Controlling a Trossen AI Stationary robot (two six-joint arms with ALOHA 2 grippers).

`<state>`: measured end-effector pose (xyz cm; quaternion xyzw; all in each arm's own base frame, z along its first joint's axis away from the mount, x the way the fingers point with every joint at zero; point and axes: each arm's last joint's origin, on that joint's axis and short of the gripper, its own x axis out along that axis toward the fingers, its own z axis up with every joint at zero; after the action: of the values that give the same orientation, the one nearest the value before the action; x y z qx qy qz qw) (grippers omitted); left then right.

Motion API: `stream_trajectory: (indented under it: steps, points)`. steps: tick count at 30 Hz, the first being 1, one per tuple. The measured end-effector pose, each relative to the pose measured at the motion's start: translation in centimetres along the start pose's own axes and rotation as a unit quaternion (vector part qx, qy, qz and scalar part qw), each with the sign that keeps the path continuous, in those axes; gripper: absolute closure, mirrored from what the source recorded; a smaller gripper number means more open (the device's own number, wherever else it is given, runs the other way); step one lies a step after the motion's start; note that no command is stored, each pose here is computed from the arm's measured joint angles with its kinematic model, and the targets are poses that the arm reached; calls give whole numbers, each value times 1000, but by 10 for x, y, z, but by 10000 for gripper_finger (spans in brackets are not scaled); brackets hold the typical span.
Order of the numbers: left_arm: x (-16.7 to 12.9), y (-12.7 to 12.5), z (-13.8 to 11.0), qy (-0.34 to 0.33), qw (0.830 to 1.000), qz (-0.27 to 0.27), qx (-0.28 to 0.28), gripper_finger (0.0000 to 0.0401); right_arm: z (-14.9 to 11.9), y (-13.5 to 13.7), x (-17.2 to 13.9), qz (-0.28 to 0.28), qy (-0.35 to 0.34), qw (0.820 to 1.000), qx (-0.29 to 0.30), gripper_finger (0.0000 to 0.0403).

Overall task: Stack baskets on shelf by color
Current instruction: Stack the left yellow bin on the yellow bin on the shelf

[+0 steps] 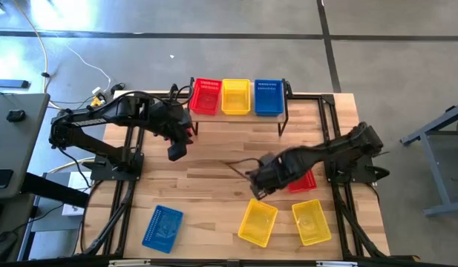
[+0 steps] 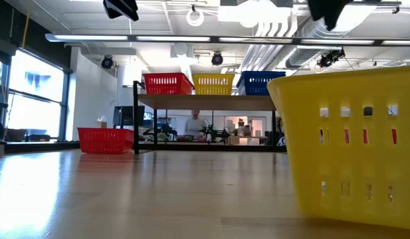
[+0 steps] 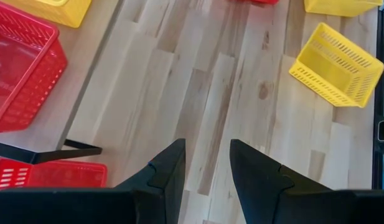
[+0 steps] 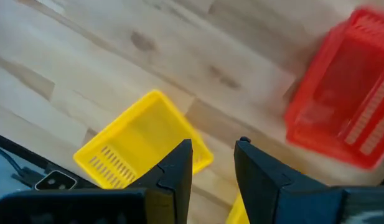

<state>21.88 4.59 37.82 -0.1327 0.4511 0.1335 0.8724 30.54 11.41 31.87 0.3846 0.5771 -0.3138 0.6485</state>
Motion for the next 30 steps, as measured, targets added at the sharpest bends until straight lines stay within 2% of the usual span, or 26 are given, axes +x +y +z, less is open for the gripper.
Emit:
stream_trajectory:
  steps: [18, 24, 30]
  points:
    - [0, 0, 0, 0, 1000, 0, -8, 284, -69, 5, 51, 13, 23, 990, 139, 297]
    - [0, 0, 0, 0, 1000, 0, -8, 284, -83, 4, 57, 4, 12, 985, 172, 297]
    - [0, 0, 0, 0, 1000, 0, -8, 284, -90, 11, 71, -7, 13, 984, 180, 297]
